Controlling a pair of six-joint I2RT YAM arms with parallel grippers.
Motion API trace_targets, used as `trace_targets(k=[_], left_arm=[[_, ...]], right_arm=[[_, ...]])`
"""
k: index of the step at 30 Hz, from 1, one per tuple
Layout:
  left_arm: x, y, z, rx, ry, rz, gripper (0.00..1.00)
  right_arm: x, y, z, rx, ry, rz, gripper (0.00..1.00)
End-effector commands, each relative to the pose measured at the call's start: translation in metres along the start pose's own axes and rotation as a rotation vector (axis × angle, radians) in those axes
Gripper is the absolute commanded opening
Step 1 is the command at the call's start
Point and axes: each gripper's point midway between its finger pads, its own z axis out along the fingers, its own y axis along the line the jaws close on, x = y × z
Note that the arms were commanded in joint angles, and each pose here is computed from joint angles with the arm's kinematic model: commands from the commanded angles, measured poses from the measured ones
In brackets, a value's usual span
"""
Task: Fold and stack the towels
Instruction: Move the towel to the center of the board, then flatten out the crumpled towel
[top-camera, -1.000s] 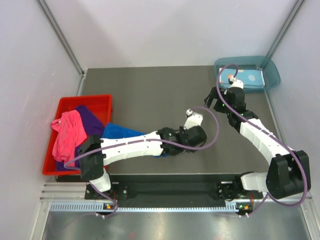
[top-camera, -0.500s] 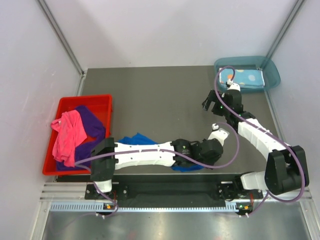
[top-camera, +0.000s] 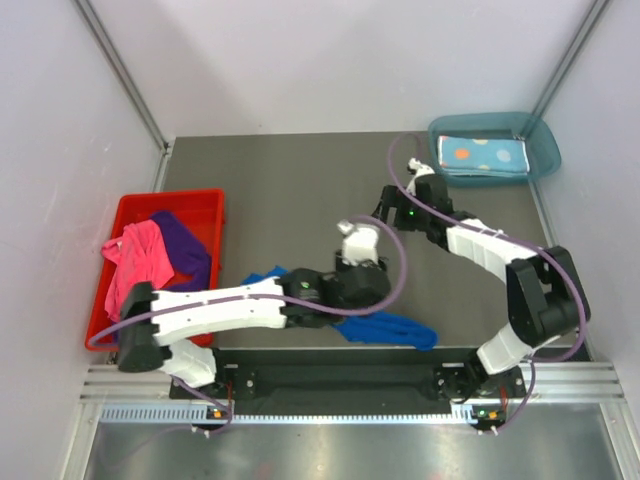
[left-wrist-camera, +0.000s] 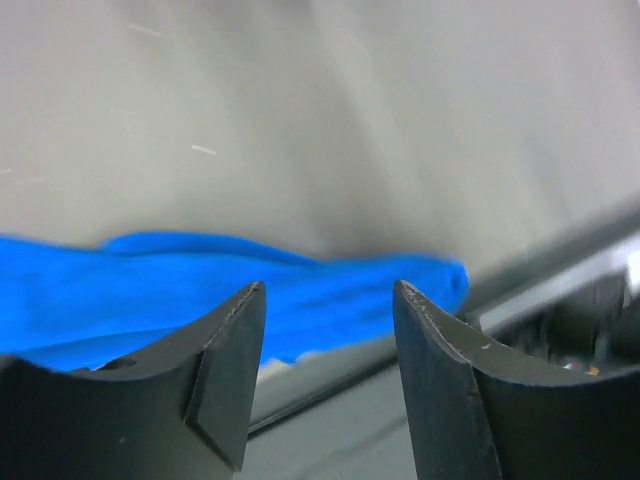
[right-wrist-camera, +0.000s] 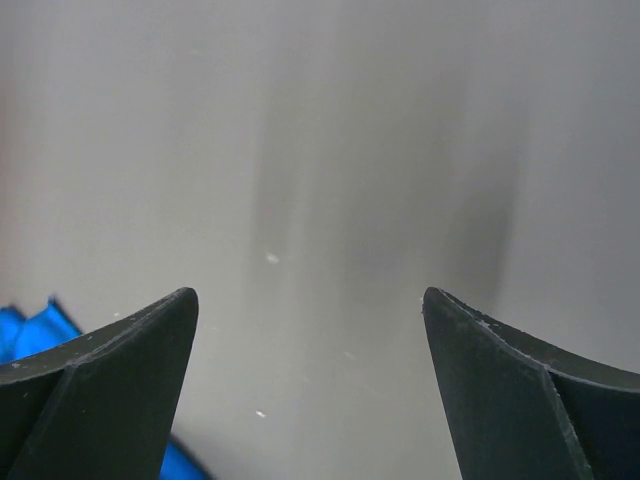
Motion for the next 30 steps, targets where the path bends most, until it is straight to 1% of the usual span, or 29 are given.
trace_targets(k=[1,2,3,4,5,6,7,8,9,10,11,12,13,14,15,16,18,22,26,30], left_arm=[[-0.027,0.082,-0.017,-0.233,-0.093,-0.185,0.58],[-0.026,0.096,-0.018,-0.255,-0.086,-0.250,0.58],[-0.036,0.123,-0.025,-0.297,-0.102,-0.320,0.56],[-0.024,0.144,-0.022,-0.339,-0.086,-0.343,0.55],[-0.035,0.169,-0.029,-0.375,-0.119,-0.435,0.55],[-0.029,0.183,-0.032,-0.400,-0.099,-0.459,0.57],[-0.025,0.199,-0.035,-0.444,-0.103,-0.478,0.57],[-0.030,0.216,-0.044,-0.487,-0.142,-0.536,0.59],[-0.026,0.235,-0.054,-0.563,-0.150,-0.533,0.62],[-0.025,0.246,-0.061,-0.608,-0.166,-0.555,0.63],[-0.030,0.257,-0.069,-0.634,-0.198,-0.603,0.63],[-0.032,0.267,-0.075,-0.666,-0.225,-0.611,0.63],[-0.029,0.275,-0.082,-0.699,-0.223,-0.616,0.63],[-0.035,0.282,-0.090,-0.711,-0.251,-0.650,0.63],[-0.036,0.287,-0.095,-0.721,-0.261,-0.658,0.63],[-0.039,0.291,-0.100,-0.726,-0.282,-0.668,0.63],[-0.045,0.296,-0.114,-0.719,-0.327,-0.696,0.62],[-0.061,0.298,-0.134,-0.686,-0.404,-0.720,0.61],[-0.070,0.294,-0.139,-0.646,-0.423,-0.719,0.61],[-0.073,0.291,-0.138,-0.626,-0.424,-0.723,0.60]], right_arm=[[-0.021,0.067,0.013,-0.166,-0.037,-0.112,0.93],[-0.018,0.078,0.017,-0.185,-0.026,-0.142,0.91],[-0.021,0.095,0.019,-0.212,-0.026,-0.166,0.90],[-0.001,0.113,0.029,-0.239,0.020,-0.202,0.89],[0.005,0.124,0.033,-0.258,0.035,-0.236,0.87],[0.008,0.138,0.042,-0.274,0.045,-0.263,0.84],[0.021,0.161,0.042,-0.308,0.055,-0.313,0.83],[0.033,0.168,0.045,-0.312,0.085,-0.343,0.82],[0.048,0.189,0.049,-0.337,0.103,-0.396,0.78],[0.057,0.199,0.052,-0.348,0.116,-0.420,0.76],[0.064,0.208,0.054,-0.355,0.126,-0.442,0.75],[0.065,0.222,0.055,-0.371,0.119,-0.462,0.72],[0.087,0.229,0.058,-0.371,0.150,-0.502,0.71],[0.093,0.234,0.061,-0.369,0.157,-0.519,0.71],[0.095,0.244,0.060,-0.380,0.153,-0.531,0.71],[0.112,0.248,0.063,-0.376,0.181,-0.565,0.71],[0.122,0.254,0.067,-0.366,0.193,-0.597,0.70],[0.144,0.258,0.068,-0.346,0.221,-0.645,0.68],[0.161,0.255,0.072,-0.336,0.264,-0.673,0.66],[0.171,0.253,0.080,-0.300,0.281,-0.703,0.57]])
